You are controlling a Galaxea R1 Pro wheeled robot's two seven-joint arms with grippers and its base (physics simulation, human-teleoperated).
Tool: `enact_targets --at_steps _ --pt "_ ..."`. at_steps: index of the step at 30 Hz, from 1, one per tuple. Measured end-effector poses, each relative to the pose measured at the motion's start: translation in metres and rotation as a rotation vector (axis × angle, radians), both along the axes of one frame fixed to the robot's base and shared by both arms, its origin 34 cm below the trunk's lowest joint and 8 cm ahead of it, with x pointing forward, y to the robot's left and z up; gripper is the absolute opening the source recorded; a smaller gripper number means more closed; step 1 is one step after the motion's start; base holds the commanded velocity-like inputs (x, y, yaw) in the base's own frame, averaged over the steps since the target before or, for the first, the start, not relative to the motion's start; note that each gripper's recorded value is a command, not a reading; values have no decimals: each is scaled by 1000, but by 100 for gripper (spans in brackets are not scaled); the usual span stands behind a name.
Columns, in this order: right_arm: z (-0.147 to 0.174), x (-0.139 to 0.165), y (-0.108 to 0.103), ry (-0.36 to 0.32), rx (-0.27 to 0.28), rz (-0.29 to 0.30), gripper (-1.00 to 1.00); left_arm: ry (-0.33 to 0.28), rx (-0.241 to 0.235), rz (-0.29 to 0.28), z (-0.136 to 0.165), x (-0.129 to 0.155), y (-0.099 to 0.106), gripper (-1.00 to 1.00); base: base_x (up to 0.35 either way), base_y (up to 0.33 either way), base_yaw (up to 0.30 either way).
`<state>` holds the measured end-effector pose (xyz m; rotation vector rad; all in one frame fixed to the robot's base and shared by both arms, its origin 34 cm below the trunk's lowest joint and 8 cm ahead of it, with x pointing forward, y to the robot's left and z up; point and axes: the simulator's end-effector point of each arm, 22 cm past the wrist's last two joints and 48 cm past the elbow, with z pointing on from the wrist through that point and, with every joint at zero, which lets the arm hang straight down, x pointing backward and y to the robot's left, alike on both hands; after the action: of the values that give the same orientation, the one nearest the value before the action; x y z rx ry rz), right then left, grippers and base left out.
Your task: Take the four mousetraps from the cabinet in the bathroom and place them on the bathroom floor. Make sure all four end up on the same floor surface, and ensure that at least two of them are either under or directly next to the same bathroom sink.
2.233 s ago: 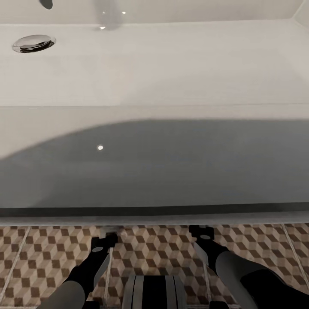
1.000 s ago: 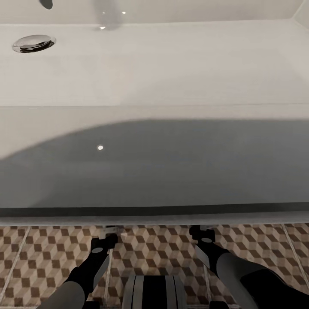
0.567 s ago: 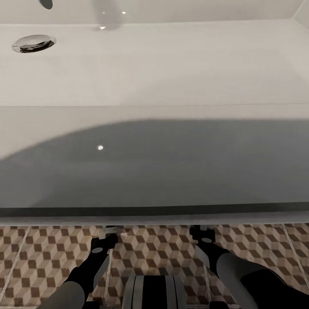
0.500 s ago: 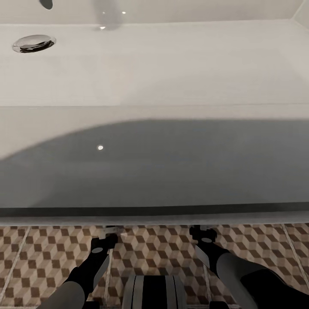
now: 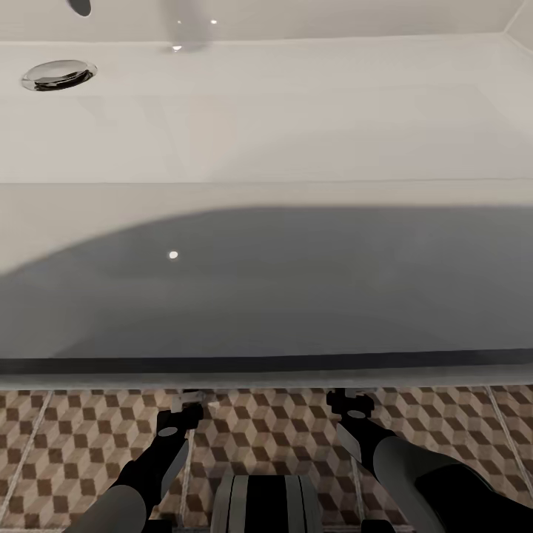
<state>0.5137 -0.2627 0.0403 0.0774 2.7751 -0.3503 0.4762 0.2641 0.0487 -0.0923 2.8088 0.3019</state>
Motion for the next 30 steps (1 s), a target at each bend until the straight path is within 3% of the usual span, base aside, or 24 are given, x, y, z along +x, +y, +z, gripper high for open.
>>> enact_targets --at_steps 19,30 --pt "0 0 1 -1 2 0 100 -27 -3 3 3 19 -1 -100 0 0 0" --pt "0 0 0 -2 0 0 100 -8 -7 0 -1 19 -5 -100 0 0 0"
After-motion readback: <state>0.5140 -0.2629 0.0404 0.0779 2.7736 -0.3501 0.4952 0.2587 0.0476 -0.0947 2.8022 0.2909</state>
